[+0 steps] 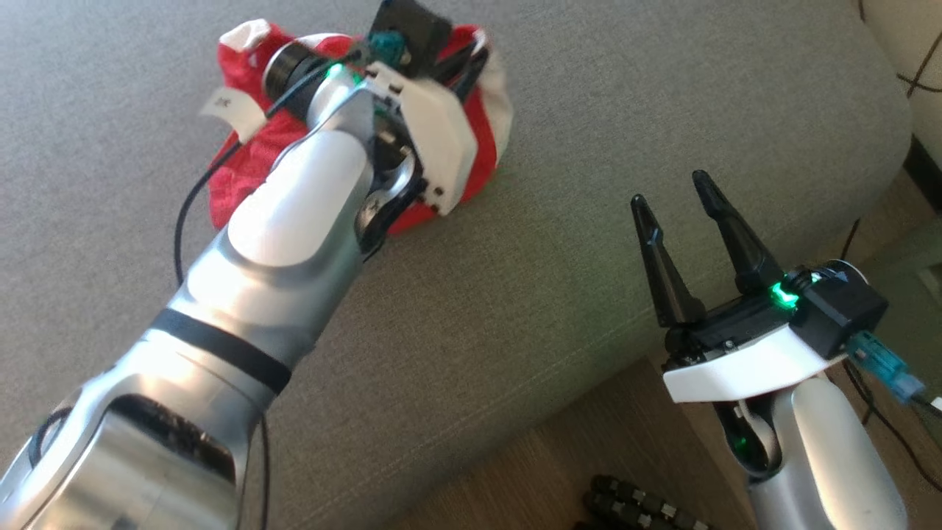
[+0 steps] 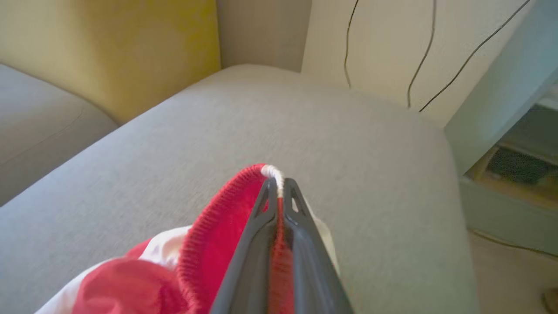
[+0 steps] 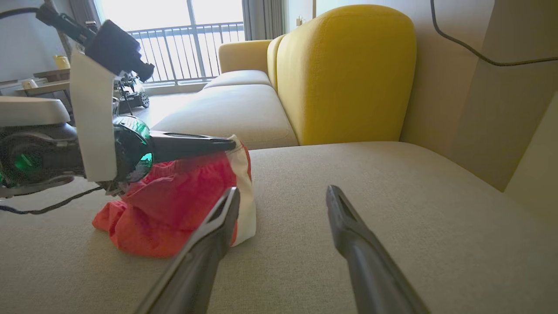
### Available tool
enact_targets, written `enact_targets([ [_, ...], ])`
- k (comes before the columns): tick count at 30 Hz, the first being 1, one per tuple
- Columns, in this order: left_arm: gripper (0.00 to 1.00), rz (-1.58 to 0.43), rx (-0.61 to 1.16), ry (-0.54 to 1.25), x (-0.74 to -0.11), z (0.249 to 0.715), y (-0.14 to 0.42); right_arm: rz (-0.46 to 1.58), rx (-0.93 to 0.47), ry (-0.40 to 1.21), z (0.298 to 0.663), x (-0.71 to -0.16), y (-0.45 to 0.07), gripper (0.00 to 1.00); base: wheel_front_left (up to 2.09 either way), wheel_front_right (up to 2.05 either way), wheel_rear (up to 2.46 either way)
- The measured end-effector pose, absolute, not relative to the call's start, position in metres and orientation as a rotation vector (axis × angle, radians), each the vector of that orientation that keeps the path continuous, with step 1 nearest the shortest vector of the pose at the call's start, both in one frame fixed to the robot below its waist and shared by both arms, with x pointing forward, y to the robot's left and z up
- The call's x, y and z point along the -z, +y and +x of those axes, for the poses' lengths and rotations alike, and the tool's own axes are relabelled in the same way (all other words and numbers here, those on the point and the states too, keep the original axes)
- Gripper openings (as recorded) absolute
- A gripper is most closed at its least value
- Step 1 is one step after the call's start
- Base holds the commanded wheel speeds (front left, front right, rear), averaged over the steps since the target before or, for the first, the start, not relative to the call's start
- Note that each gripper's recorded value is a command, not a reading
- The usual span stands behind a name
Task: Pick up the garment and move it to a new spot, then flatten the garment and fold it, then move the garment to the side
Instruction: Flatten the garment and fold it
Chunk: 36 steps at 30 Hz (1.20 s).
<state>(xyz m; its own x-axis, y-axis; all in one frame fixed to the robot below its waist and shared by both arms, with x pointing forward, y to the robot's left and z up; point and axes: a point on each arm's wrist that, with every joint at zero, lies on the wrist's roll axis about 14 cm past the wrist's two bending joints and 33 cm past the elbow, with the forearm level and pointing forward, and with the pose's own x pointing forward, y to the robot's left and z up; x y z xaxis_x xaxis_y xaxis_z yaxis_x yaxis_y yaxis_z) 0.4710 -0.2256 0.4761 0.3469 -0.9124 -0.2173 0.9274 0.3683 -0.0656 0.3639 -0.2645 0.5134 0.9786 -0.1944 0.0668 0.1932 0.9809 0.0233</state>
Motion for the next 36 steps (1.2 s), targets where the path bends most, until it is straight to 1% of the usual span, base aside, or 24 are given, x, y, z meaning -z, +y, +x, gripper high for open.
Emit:
enact_targets([
  [2,0.0,0.018,1.221,0.196,-0.499,0.466,-0.233,0.017,0.201,-0.082,0.362,-0.518,-0.266,1.0,0.0,0.0,0.0],
  [3,0.0,-0.032,1.239,0.138,-0.531,0.465,-0.239,0.021,0.205,-0.098,0.361,-0.522,-0.268,1.0,0.0,0.0,0.0],
  [6,0.0,-0.101,1.27,0.022,-0.592,0.464,-0.245,0.03,0.202,-0.121,0.359,-0.529,-0.267,1.0,0.0,0.0,0.0],
  [10,0.0,-0.2,1.303,-0.142,-0.673,0.454,-0.238,0.043,0.188,-0.141,0.359,-0.534,-0.263,1.0,0.0,0.0,0.0],
  [13,0.0,-0.26,1.298,-0.208,-0.708,0.452,-0.218,0.045,0.163,-0.159,0.363,-0.538,-0.256,1.0,0.0,0.0,0.0],
  [15,0.0,-0.263,1.259,-0.214,-0.712,0.459,-0.198,0.047,0.142,-0.171,0.367,-0.541,-0.25,1.0,0.0,0.0,0.0],
  [17,0.0,-0.269,1.192,-0.186,-0.698,0.469,-0.173,0.044,0.115,-0.179,0.372,-0.543,-0.242,1.0,0.0,0.0,0.0],
  [19,0.0,-0.303,1.117,-0.109,-0.665,0.476,-0.145,0.043,0.083,-0.184,0.378,-0.544,-0.232,1.0,0.0,0.0,0.0],
  [24,0.0,-0.361,0.842,0.15,-0.538,0.477,-0.059,0.037,0.009,-0.173,0.394,-0.537,-0.208,1.0,0.0,0.0,0.0],
  [27,0.0,-0.396,0.691,0.23,-0.488,0.467,-0.009,0.02,-0.038,-0.156,0.404,-0.53,-0.193,1.0,0.0,0.0,0.0],
  [31,0.0,-0.437,0.567,0.223,-0.467,0.458,0.029,0.023,-0.076,-0.106,0.414,-0.511,-0.18,1.0,0.0,0.0,0.0],
  [36,0.0,-0.461,0.45,0.252,-0.444,0.447,0.062,0.112,0.003,-0.007,0.417,-0.475,-0.201,1.0,0.0,0.0,0.0],
])
